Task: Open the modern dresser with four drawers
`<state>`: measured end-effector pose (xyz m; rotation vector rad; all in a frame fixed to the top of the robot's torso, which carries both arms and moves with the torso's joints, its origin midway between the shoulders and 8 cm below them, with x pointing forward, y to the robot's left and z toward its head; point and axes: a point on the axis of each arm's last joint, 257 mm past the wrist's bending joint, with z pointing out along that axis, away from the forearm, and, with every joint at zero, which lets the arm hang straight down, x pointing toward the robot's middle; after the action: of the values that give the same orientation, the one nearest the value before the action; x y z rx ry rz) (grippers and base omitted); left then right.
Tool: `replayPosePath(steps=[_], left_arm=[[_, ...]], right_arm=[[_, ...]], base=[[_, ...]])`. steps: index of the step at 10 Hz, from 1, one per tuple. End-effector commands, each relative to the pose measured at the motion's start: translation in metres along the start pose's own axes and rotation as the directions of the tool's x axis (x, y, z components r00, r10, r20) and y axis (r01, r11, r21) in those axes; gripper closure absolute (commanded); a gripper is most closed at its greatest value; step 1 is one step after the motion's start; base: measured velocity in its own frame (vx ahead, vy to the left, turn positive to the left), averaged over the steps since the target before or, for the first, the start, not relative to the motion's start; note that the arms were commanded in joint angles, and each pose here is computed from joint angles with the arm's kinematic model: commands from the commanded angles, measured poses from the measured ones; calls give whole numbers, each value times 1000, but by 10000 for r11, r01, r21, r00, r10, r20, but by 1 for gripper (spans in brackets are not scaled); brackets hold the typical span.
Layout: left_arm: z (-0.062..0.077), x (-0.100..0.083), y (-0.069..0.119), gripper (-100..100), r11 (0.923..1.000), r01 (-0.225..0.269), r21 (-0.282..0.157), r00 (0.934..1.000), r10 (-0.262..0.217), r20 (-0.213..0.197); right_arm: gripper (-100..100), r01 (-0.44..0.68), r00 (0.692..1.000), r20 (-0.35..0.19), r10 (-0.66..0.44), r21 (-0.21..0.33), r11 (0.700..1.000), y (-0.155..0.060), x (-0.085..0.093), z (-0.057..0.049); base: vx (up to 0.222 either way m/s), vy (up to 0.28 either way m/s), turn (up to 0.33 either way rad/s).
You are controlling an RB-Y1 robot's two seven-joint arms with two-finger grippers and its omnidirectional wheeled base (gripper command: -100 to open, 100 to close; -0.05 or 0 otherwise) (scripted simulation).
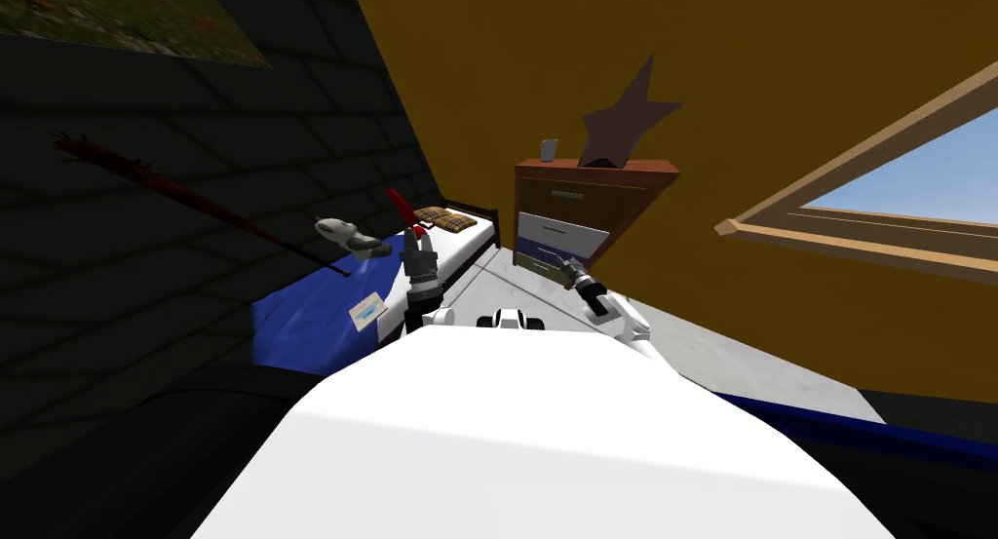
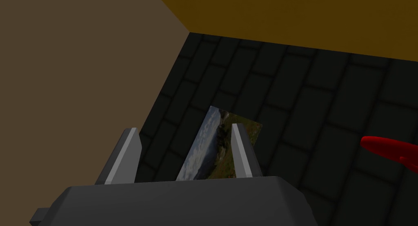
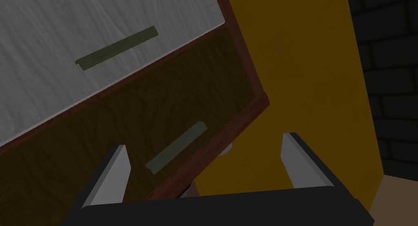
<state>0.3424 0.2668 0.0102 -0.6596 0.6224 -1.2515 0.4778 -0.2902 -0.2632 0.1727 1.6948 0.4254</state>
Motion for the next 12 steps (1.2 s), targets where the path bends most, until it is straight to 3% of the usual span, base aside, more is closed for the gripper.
replayPosePath(steps=[1, 2, 3, 4, 5, 6, 8, 9, 10, 11, 12], left_arm=[[0, 0, 0, 0, 10000, 1, -1, 10000, -1, 1], [0, 0, 0, 0, 10000, 2, 0, 10000, -2, 1], [0, 0, 0, 0, 10000, 1, 1, 10000, -1, 0], [0, 0, 0, 0, 10000, 0, -1, 10000, 0, 0], [0, 0, 0, 0, 10000, -1, 0, 10000, 1, 0], [0, 0, 0, 0, 10000, 0, 0, 10000, 0, 0], [0, 0, 0, 0, 10000, -1, 0, 10000, 1, 0], [0, 0, 0, 0, 10000, 0, 0, 10000, 0, 0], [0, 0, 0, 0, 10000, -1, 0, 10000, 1, 0], [0, 0, 0, 0, 10000, -1, 0, 10000, 1, 0], [0, 0, 0, 0, 10000, -1, 0, 10000, 1, 0]], right_arm=[[-100, 1623, 9856, -547, -1600, 409, 9859, -31, 5, 9], [-100, 1823, 9813, -729, -1782, 541, 9818, -40, 12, 8], [-100, 2568, 9638, -905, -2506, 646, 9643, -52, 8, 13], [-100, 2661, 9605, -1051, -2578, 746, 9611, -59, 13, 11], [-100, 3470, 9337, -1258, -3353, 857, 9339, -73, 8, 16], [-100, 3484, 9324, -1365, -3347, 932, 9327, -79, 11, 14], [-100, 4940, 8642, -1746, -4720, 1161, 8617, -110, -7, 23], [-100, 5031, 8575, -1962, -4756, 1265, 8549, -120, -1, 20], [-100, 5719, 8148, -2059, -5420, 1320, 8096, -132, -17, 25], [-100, 5731, 8127, -2245, -5376, 1418, 8071, -141, -12, 22], [-100, 6362, 7663, -2362, -5974, 1493, 7570, -154, -29, 27]], base=[[66, 208, -25], [48, 140, -5], [66, 126, 0], [43, 102, -4], [38, 124, -1], [34, 92, -4], [63, 115, 3], [72, 105, 6], [66, 101, 11], [56, 75, 6], [66, 80, 7]])
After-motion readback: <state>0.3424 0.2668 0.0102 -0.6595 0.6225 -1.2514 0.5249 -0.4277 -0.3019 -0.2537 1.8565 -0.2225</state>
